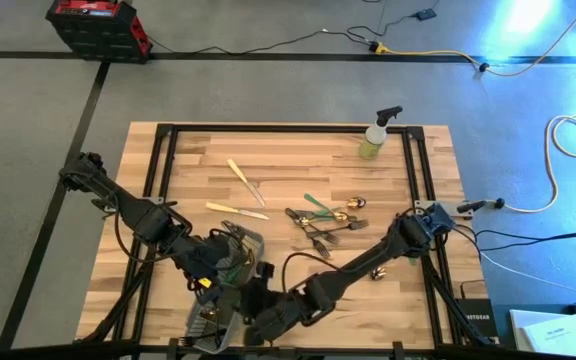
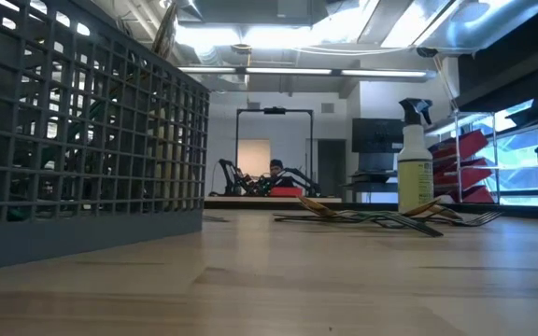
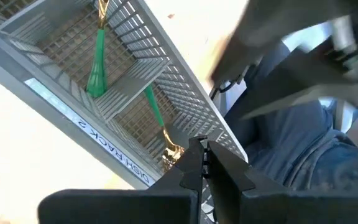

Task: Sort silverware
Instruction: Put the fork into the silverware tray

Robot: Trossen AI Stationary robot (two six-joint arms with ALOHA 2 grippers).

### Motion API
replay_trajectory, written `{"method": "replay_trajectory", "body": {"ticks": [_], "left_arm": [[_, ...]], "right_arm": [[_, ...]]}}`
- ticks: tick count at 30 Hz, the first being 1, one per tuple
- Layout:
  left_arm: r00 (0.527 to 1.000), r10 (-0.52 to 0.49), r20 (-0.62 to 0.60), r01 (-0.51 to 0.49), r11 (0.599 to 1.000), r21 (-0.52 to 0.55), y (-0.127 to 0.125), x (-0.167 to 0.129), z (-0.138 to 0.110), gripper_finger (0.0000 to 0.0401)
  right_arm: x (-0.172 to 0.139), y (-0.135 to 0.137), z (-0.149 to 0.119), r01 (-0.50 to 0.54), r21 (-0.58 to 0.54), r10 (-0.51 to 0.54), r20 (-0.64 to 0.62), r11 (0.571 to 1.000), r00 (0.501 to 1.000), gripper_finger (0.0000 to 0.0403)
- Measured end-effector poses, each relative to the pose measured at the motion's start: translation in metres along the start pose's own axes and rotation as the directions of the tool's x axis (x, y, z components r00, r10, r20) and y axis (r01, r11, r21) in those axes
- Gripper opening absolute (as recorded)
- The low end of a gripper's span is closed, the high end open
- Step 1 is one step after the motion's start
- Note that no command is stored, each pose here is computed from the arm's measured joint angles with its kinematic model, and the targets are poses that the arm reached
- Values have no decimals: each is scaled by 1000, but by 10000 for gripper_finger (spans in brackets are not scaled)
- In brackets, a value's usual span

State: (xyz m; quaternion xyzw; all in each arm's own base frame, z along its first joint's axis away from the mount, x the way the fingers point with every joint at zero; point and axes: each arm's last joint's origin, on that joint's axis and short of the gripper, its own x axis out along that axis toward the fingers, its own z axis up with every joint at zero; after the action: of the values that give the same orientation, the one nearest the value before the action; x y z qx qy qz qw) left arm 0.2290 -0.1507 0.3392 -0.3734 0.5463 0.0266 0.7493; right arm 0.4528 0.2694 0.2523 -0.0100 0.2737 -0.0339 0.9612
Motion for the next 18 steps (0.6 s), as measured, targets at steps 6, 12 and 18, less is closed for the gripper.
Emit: {"method": "replay_trajectory", "body": {"ticks": [6, 12, 18], "left_arm": [[1000, -1, 0, 1, 1000, -6, 0, 0, 0, 3], [1000, 0, 0, 0, 1000, -16, 0, 0, -1, 3], [1000, -1, 0, 1, 1000, -16, 0, 0, -1, 3]], "right_arm": [[-9, 17, -20, -48, -334, 14, -104, 941, 994, 170], [-10, 17, -18, -24, -468, -15, -79, 884, 997, 170], [7, -8, -10, -80, -533, 19, -118, 842, 993, 170]]}}
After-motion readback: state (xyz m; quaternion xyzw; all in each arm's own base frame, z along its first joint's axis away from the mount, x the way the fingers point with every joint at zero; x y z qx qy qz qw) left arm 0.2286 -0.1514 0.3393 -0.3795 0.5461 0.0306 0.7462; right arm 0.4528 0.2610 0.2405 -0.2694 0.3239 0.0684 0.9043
